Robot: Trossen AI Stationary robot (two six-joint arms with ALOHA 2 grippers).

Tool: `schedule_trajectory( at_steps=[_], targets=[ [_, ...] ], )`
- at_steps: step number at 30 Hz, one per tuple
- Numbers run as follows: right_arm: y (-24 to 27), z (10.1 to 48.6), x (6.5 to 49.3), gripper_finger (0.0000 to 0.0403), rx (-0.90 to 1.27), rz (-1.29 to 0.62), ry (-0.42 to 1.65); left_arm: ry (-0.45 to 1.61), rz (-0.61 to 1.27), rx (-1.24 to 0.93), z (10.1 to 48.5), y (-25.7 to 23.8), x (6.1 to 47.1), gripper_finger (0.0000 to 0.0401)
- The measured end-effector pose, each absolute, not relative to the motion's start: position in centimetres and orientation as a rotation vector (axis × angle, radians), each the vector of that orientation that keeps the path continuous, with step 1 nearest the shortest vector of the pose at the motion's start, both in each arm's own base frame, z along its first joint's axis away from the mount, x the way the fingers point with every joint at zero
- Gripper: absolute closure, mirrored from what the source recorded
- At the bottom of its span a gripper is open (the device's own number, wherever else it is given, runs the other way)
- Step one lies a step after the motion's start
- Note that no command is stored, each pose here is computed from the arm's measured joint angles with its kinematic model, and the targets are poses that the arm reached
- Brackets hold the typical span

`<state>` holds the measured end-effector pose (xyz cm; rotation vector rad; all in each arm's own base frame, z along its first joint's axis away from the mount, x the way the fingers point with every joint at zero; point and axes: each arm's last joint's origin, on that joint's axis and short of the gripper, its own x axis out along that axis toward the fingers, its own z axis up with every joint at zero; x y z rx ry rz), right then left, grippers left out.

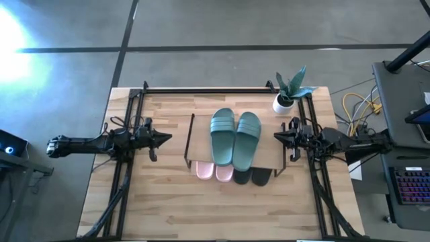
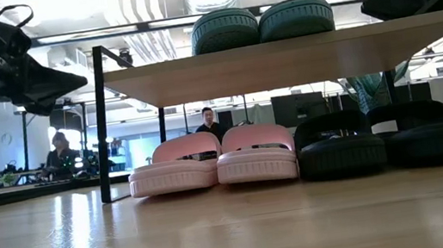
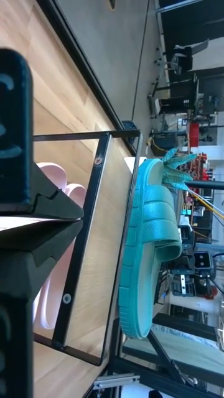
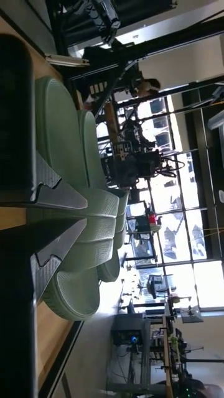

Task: Pick and place slides into the shelf
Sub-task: Return to Home Position

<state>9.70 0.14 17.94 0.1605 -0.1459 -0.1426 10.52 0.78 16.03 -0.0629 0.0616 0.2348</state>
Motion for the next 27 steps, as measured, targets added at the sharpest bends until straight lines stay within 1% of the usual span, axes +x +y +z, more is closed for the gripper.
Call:
schedule_trajectory(
  at_steps=[27],
  targets=[
    [0.14,17.95,9.70,0.0376,0.160,-0.142,-0.147,0.070,0.234,-0.062,15.95,0.78,10.57,0.0401]
  ],
)
